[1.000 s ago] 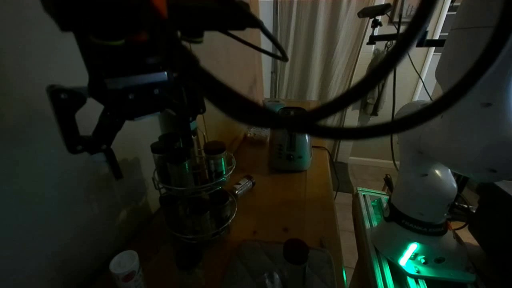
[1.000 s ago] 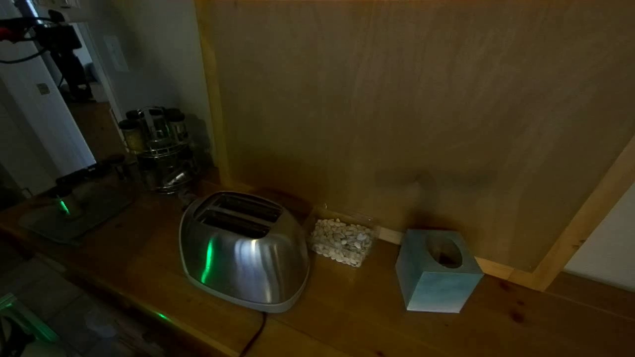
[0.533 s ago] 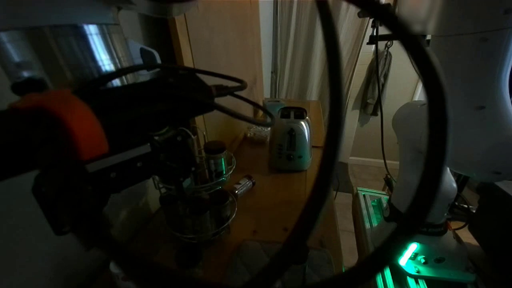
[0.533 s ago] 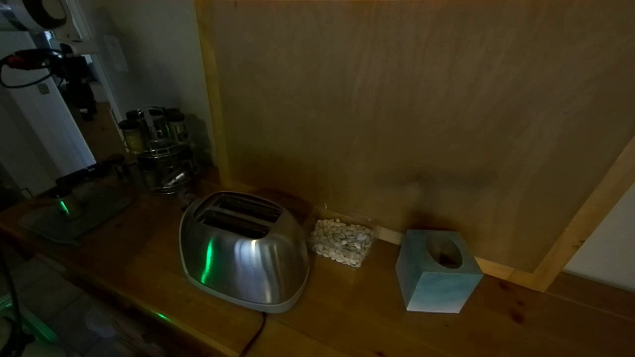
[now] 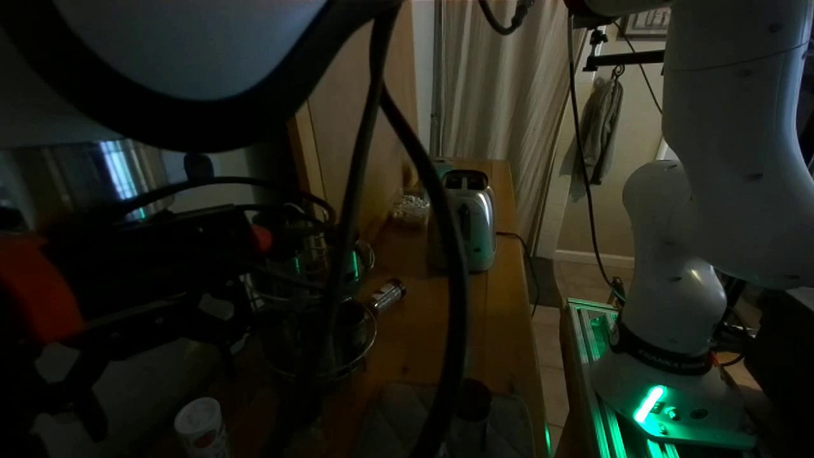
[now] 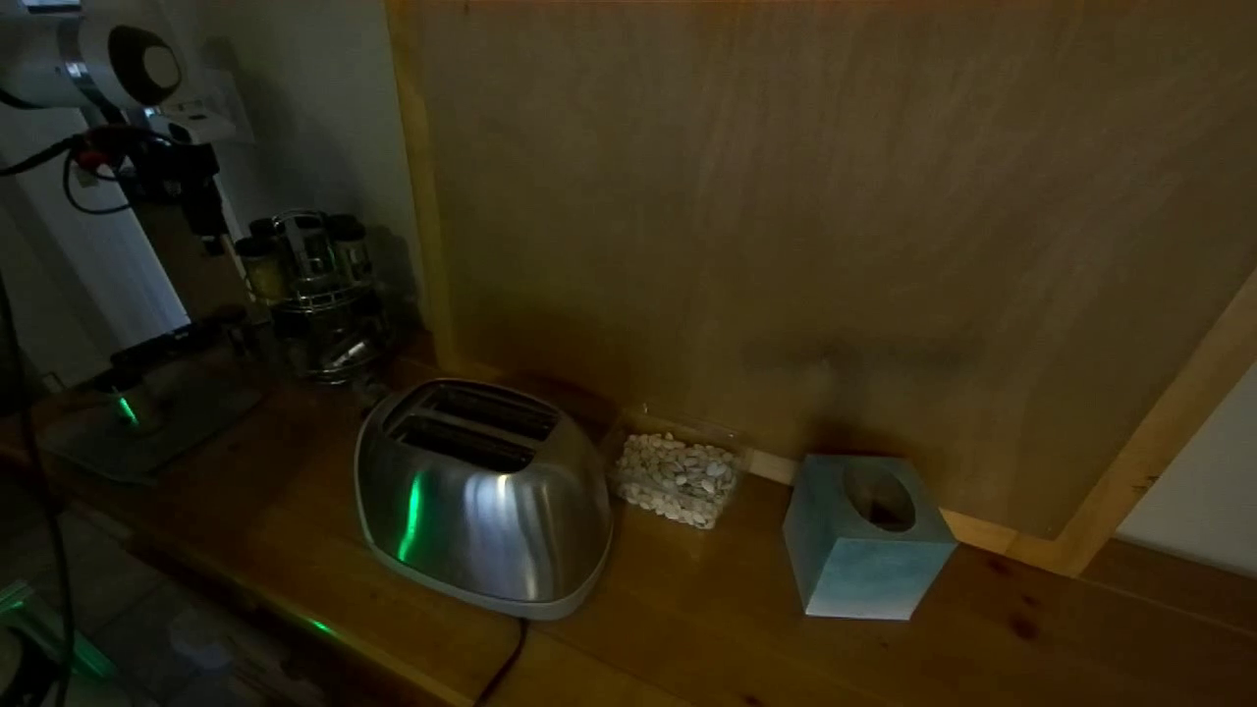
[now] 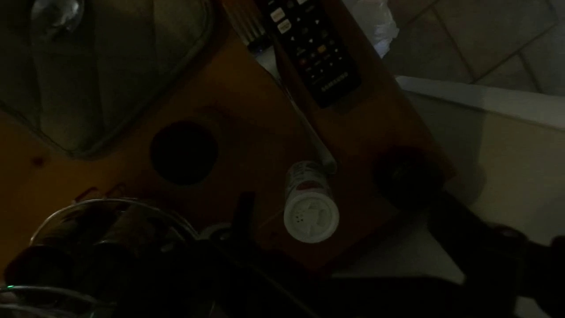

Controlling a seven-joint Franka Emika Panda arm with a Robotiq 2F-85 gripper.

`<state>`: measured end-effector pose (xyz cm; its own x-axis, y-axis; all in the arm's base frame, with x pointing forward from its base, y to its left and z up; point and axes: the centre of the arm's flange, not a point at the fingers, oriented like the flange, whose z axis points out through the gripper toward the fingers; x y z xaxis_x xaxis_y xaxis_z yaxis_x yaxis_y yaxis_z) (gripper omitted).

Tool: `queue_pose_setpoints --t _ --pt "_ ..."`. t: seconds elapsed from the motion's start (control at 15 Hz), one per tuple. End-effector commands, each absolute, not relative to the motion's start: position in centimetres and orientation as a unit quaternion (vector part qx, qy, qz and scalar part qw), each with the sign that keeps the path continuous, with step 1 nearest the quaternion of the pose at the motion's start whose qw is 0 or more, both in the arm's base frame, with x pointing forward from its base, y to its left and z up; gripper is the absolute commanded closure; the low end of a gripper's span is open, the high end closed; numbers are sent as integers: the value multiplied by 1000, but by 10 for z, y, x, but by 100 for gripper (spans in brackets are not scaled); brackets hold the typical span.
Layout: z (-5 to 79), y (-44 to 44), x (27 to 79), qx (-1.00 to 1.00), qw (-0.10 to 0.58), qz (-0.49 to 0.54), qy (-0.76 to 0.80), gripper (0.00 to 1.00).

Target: Turn the seasoning rack around, pick up the white container and put it in the slot of the rack

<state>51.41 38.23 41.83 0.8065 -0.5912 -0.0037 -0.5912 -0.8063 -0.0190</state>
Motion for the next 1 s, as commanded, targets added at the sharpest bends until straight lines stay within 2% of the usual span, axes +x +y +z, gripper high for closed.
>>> queue_pose_setpoints --t 0.0,0.93 --pt "400 393 533 -952 11 -19 307 0" --pt "359 388 542 -966 -41 -66 248 0"
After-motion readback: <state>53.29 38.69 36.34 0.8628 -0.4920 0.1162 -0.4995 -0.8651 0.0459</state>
